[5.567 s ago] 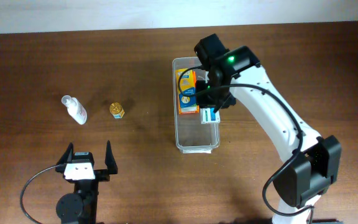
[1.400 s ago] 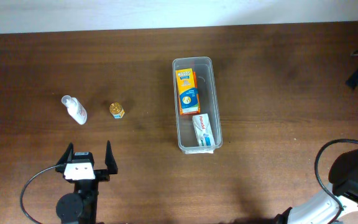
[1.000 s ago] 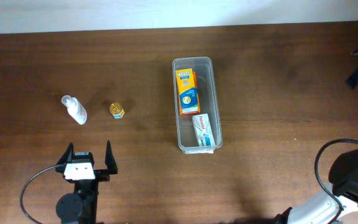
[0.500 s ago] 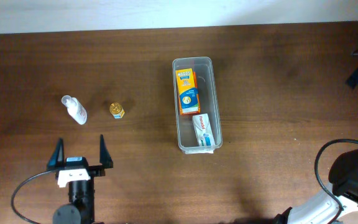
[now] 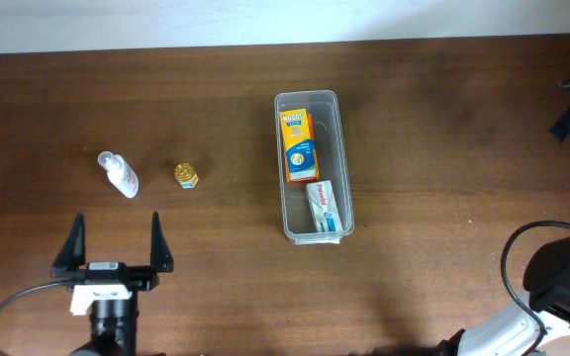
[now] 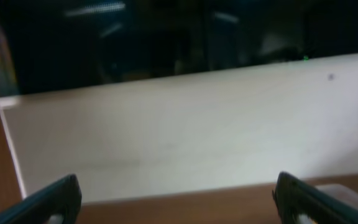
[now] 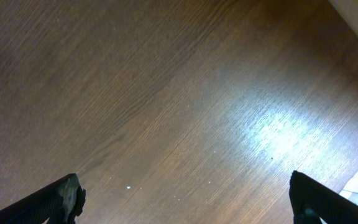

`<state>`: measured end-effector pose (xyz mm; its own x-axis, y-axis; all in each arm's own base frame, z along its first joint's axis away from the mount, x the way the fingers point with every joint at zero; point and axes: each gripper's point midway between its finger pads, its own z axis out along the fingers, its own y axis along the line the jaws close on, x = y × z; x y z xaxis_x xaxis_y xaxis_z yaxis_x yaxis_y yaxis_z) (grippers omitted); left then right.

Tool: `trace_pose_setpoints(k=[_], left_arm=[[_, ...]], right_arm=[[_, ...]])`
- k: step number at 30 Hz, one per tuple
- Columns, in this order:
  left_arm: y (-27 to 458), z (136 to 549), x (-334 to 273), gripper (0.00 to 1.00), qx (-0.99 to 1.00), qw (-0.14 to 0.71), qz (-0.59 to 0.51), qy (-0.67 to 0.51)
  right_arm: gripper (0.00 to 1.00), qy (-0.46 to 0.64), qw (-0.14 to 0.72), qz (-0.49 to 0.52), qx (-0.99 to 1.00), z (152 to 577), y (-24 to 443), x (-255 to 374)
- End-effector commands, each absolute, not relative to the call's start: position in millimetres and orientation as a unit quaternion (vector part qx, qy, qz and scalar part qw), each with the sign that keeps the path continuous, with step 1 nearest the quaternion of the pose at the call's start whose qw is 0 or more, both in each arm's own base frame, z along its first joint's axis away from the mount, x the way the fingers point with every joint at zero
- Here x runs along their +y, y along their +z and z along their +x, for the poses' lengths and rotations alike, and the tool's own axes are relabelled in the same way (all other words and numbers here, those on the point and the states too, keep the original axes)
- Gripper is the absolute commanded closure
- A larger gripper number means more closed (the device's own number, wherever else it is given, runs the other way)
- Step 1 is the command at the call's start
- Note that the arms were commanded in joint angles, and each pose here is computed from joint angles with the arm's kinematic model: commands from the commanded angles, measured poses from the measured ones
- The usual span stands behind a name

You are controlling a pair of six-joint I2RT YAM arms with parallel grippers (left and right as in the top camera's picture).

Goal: Pack container
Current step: 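Move the left gripper forward toward the white squeeze bottle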

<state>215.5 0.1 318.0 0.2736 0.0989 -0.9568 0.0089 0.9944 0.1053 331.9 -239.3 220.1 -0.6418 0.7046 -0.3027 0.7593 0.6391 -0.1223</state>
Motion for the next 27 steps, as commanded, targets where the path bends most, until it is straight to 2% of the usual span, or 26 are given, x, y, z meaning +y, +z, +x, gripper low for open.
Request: trace_pose_setpoints(k=[1,5,13,20,27], left_arm=[[358.9,208.9,-16.0,0.01,0.618,0.782,0.082,0.003],[373.4,221.6,-20.0,0.01,0.694,0.715,0.083,-0.026],[370.2,261.1,-20.8,0.01,0.847,0.522,0.056,-0.086],[378.5,309.4,-9.5,0.01,0.866,0.491,0.067,-0.065],[351.9,351.3,28.9,0.0,0.927,0.374,0.012,-0.021]], right_arm=[[0.02,-0.119,0.115,0.413,0.896,331.3,220.0,-239.2],[0.02,-0.119,0.115,0.413,0.896,331.3,219.9,-239.2],[0.02,-0.119,0.115,0.413,0.896,331.3,219.9,-239.2],[0.01,-0.119,0.115,0.413,0.896,331.3,219.9,-239.2],[0.02,-0.119,0.115,0.413,0.896,331.3,220.0,-239.2]])
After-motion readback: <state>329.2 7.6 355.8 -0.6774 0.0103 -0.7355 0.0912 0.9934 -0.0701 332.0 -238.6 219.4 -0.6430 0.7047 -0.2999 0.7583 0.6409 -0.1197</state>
